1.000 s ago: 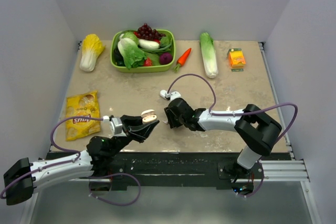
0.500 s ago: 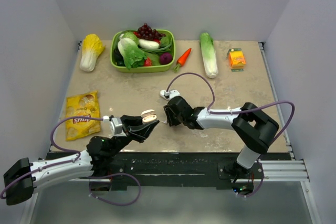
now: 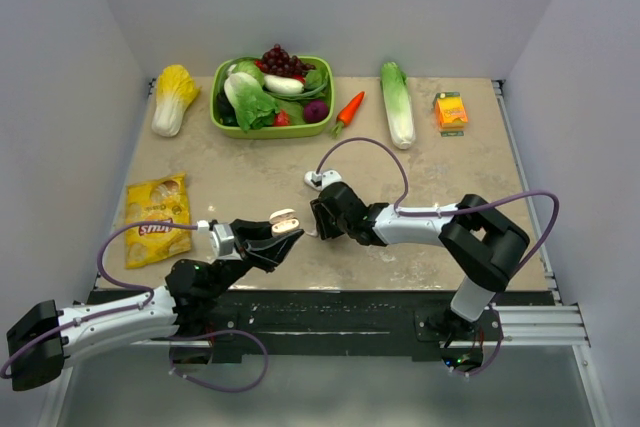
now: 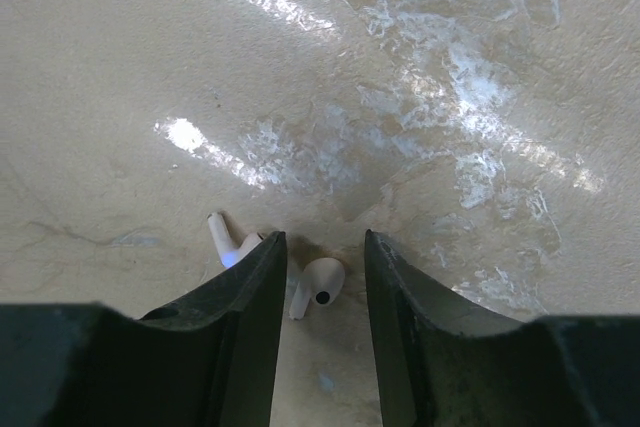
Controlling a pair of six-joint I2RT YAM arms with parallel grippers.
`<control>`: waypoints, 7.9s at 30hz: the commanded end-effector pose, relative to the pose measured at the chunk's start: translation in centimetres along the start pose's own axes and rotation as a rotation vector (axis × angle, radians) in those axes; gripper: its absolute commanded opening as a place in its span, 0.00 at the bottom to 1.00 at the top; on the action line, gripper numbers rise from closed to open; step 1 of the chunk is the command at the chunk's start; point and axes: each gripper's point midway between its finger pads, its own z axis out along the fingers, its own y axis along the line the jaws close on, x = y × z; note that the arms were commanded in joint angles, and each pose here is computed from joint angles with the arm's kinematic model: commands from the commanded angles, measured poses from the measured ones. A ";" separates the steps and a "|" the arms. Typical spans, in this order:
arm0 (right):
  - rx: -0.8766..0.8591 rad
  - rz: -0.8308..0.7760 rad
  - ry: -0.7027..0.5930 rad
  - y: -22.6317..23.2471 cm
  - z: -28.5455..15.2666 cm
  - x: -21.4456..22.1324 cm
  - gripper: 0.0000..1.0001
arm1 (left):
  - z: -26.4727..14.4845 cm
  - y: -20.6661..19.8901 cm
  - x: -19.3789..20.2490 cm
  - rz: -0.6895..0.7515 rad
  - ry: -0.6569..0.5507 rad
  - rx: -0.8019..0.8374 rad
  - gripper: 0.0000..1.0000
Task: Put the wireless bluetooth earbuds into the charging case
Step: Pick up the earbud from the center of the board, then place the earbud in the charging case.
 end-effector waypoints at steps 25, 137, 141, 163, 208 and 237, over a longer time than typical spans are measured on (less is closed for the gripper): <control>0.109 -0.062 0.074 -1.4 -1.0 2.5 0.42 | -4.4 1.4 6.5 0.009 0.140 -0.015 0.00; -0.800 -0.055 -1.325 5.5 -39.5 -16.1 0.00 | 8.9 -6.6 -15.6 0.284 -0.623 0.254 0.00; -0.780 -0.042 -1.359 5.2 -39.7 -16.8 0.00 | 9.5 -7.1 -16.3 0.263 -0.644 0.271 0.00; -0.711 -0.030 -1.373 4.8 -37.7 -17.5 0.00 | 10.3 -7.7 -16.4 0.075 -0.615 0.319 0.00; -0.686 -0.142 -1.184 6.0 -33.9 -15.8 0.22 | 10.0 -8.3 -17.0 0.086 -0.641 0.349 0.00; -0.272 0.162 -1.000 -1.2 -33.4 -18.0 0.64 | 9.6 -7.4 -15.6 0.146 -0.603 0.302 0.00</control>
